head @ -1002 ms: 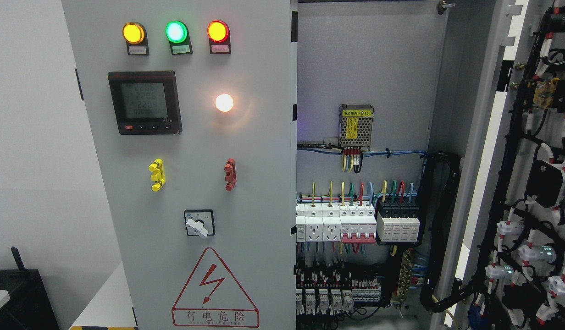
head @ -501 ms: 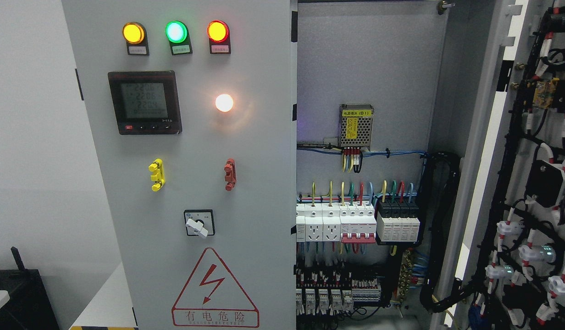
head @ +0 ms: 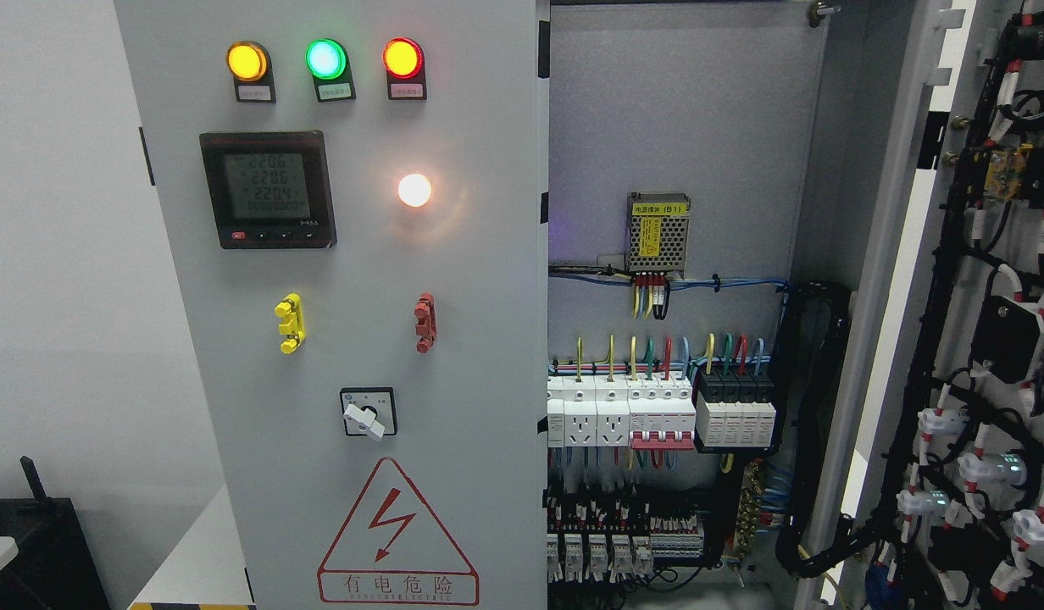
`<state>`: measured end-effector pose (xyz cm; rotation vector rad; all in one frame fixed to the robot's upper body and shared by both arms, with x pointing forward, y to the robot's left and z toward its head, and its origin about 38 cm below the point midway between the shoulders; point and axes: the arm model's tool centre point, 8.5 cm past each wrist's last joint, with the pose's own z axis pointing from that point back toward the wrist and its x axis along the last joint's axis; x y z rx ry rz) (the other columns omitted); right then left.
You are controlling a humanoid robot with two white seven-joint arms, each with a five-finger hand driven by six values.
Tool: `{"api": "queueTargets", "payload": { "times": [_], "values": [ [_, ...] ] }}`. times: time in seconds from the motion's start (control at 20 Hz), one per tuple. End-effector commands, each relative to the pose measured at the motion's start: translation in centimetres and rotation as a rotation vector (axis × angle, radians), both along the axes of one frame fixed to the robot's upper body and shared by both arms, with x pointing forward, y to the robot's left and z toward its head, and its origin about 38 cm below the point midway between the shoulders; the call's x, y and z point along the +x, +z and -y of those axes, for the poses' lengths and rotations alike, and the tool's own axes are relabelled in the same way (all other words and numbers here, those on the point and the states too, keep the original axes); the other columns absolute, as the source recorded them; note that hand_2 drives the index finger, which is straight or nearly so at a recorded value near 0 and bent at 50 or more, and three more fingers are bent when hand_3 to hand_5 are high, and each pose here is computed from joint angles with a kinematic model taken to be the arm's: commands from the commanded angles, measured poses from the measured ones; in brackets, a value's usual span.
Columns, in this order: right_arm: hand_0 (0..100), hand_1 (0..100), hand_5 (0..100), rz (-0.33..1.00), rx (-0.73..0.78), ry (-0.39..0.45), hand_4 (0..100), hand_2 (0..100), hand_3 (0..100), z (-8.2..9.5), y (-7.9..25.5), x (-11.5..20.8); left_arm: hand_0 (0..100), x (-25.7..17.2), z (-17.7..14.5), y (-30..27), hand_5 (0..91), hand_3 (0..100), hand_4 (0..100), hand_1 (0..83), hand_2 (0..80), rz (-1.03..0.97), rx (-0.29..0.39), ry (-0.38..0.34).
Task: Open door with both hands
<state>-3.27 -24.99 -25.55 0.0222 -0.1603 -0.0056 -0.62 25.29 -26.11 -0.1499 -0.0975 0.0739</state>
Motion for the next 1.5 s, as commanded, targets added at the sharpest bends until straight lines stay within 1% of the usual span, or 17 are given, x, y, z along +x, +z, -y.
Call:
{"api": "queueTargets", "payload": {
  "times": [0.0, 0.2, 0.3, 0.5, 0.6, 0.75, 0.85, 0.95, 1.2, 1.45],
  "values": [
    [0, 0, 0, 0.094, 0.002, 0.021, 0, 0, 0, 0.4, 1.3, 0.6, 0, -1.4, 2.8, -0.1, 0.0, 0, 4, 0.0, 0.0, -0.050, -0.034, 0.118],
    [0, 0, 0, 0.137, 0.013, 0.021, 0, 0, 0, -0.1, 2.3, 0.0, 0, -1.7, 2.9, -0.1, 0.0, 0, 4, 0.0, 0.0, -0.059, -0.036, 0.088],
    [0, 0, 0, 0.153, 0.012, 0.025, 0, 0, 0, 0.2, 3.1, -0.9, 0, -1.7, 2.8, 0.0, 0.0, 0, 4, 0.0, 0.0, -0.060, -0.035, 0.086],
    [0, 0, 0, 0.223, 0.035, 0.026, 0, 0, 0, -0.8, 5.2, -1.8, 0, -1.8, 2.5, -0.1, 0.0, 0, 4, 0.0, 0.0, -0.067, -0.002, 0.089],
    [0, 0, 0, 0.247, 0.049, 0.034, 0, 0, 0, -1.5, 6.2, -2.2, 0, -1.8, 2.5, -0.1, 0.0, 0, 4, 0.0, 0.0, -0.067, -0.002, 0.087],
    [0, 0, 0, 0.309, 0.053, 0.036, 0, 0, 0, -1.6, 7.2, -2.8, 0, -1.8, 2.5, -0.1, 0.0, 0, 4, 0.0, 0.0, -0.068, 0.000, 0.084],
    [0, 0, 0, 0.363, 0.055, 0.034, 0, 0, 0, -1.7, 8.0, -3.0, 0, -1.9, 2.5, -0.1, 0.0, 0, 4, 0.0, 0.0, -0.069, -0.001, 0.069],
    [0, 0, 0, 0.397, 0.059, 0.032, 0, 0, 0, -1.9, 8.8, -3.2, 0, -1.9, 2.5, -0.1, 0.0, 0, 4, 0.0, 0.0, -0.069, -0.006, 0.032],
    [0, 0, 0, 0.479, 0.074, 0.027, 0, 0, 0, -2.4, 12.0, -3.0, 0, -1.7, 2.3, -0.1, 0.0, 0, 4, 0.0, 0.0, -0.059, -0.005, -0.012],
    [0, 0, 0, 0.584, 0.083, 0.022, 0, 0, 0, -2.8, 14.7, -0.8, 0, -1.5, 2.3, -0.1, 0.0, 0, 4, 0.0, 0.0, -0.050, -0.006, -0.003]
  ]
}}
